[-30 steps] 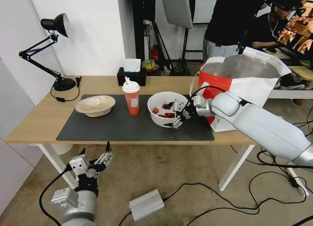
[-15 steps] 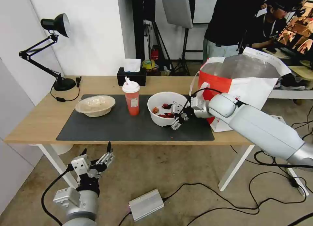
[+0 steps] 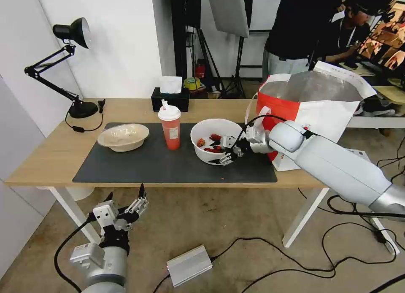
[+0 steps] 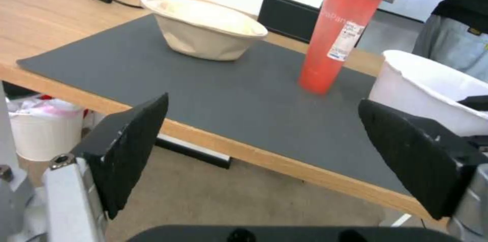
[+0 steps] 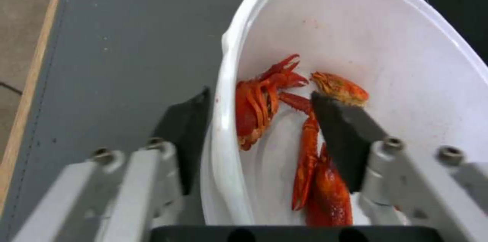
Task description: Pick up the trash from the table and place it into the takeout bag.
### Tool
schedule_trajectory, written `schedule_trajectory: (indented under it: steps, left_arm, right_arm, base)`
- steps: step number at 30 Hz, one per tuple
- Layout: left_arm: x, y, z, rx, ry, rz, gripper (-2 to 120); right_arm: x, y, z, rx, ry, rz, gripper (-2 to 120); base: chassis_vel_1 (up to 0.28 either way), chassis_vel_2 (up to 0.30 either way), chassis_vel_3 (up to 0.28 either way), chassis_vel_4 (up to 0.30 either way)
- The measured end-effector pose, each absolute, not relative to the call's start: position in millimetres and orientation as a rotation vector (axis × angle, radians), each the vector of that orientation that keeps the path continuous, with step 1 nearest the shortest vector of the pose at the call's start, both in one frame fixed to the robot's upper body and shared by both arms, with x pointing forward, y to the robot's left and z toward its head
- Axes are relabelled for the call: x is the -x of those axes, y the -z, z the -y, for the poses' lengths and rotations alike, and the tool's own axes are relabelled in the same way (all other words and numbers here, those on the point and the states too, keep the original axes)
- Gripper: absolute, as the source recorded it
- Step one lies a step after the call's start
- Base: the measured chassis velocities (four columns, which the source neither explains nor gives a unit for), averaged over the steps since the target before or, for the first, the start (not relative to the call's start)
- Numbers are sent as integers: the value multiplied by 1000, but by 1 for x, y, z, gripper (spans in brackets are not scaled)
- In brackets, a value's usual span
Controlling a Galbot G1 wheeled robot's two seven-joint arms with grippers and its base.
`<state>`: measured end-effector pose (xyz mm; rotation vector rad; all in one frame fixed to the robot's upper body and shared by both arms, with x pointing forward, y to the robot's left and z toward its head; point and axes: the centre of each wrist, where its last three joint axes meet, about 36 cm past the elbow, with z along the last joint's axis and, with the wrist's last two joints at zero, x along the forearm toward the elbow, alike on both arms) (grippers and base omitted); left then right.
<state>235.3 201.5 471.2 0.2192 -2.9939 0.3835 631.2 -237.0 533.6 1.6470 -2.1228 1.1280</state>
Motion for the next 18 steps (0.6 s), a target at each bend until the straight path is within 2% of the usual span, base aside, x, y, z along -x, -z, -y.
schedule_trajectory:
  steps: [4,5,9,12,18]
  left_arm:
    - [-235,-471,-201,-220,-385,2993,100]
    - [-235,-471,-201,-220,-385,2993,100]
    - [-236,-471,-201,-219,-384,2996,100]
    - [-236,-472,-201,-219,-385,2998,100]
    - [-236,-471,-201,-218,-383,2998,100]
  right_arm:
    - [-631,-533,237,-1650,-1121,2123,37]
    - [-631,-533,236,-1652,-1118,2125,30]
    - [-631,-534,235,-1654,-1113,2127,22]
    - [-630,-533,234,-1657,-1106,2129,4]
    - [-630,-531,234,-1658,-1101,2134,0]
  base:
    - [0,0,0,0]
    - [0,0,0,0]
    - [0,0,0,0]
    - [0,0,0,0]
    - [0,0,0,0]
